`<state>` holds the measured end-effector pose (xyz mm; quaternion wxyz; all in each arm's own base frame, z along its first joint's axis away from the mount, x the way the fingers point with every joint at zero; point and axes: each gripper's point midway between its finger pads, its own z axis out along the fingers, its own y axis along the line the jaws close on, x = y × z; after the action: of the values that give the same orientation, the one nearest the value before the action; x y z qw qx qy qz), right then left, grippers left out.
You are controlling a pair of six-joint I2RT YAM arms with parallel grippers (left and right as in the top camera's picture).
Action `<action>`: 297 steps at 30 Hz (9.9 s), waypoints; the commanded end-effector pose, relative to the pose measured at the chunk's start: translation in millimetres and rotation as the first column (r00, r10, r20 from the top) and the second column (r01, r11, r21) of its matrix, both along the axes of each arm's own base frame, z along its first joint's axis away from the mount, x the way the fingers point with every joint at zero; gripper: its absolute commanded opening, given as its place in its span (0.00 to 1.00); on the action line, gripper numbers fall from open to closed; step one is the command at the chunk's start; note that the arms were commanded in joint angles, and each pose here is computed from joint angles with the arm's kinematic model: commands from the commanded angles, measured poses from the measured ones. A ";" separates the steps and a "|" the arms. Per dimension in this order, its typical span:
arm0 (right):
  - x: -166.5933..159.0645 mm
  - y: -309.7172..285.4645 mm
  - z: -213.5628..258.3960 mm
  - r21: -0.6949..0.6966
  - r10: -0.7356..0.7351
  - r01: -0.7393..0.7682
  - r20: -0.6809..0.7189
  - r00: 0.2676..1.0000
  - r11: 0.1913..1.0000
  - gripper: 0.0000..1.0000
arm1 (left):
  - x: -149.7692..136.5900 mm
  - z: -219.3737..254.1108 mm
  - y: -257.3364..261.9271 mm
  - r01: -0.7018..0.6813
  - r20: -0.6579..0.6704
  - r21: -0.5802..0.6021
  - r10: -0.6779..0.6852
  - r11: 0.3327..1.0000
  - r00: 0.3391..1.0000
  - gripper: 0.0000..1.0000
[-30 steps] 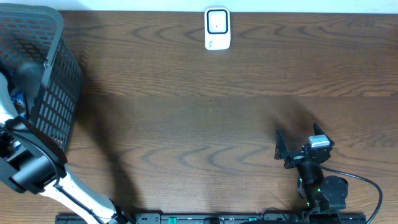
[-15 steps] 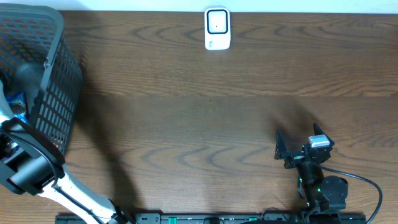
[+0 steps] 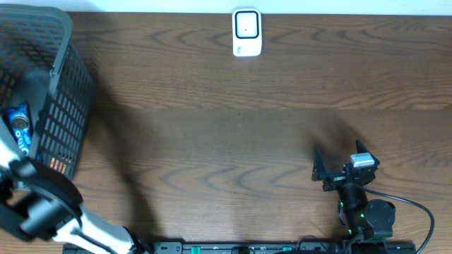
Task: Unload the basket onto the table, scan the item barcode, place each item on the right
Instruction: 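Grasp the green tissue wipes pack in the basket with the left gripper, then carry the wipes pack to the scanner and drop it on the table, then return the left gripper into the basket and grasp the purple liners pack, then carry the purple liners pack to the scanner with the left gripper, then lower the liners pack beside the wipes and release it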
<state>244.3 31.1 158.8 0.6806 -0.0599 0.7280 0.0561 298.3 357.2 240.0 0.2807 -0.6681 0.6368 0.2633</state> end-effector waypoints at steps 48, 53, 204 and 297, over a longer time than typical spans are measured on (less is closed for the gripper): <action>-1.0 4.9 0.4 -0.003 0.023 -0.023 0.003 1.000 1.000 0.99 | 118.2 -117.2 -655.7 0.916 0.046 -0.308 -0.966 -0.257 -0.255 0.07; -1.0 4.9 0.4 -0.003 0.023 -0.023 0.003 1.000 1.000 0.99 | 109.3 -132.5 -667.6 0.915 0.070 -0.339 -0.976 -0.219 -0.208 0.08; -1.0 4.9 0.4 -0.003 0.023 -0.023 0.003 1.000 1.000 0.99 | 196.0 -39.7 -490.9 0.995 -0.103 -0.096 -0.995 0.017 0.007 0.07; -1.0 4.9 0.4 -0.003 0.023 -0.023 0.003 1.000 1.000 0.99 | 43.7 -93.3 -481.3 0.794 0.013 -0.608 -0.999 0.018 0.032 0.61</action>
<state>244.3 31.2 158.8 0.6806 -0.0600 0.7280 0.0562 354.8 -130.0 169.7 0.1089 -0.0233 0.9934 -0.0255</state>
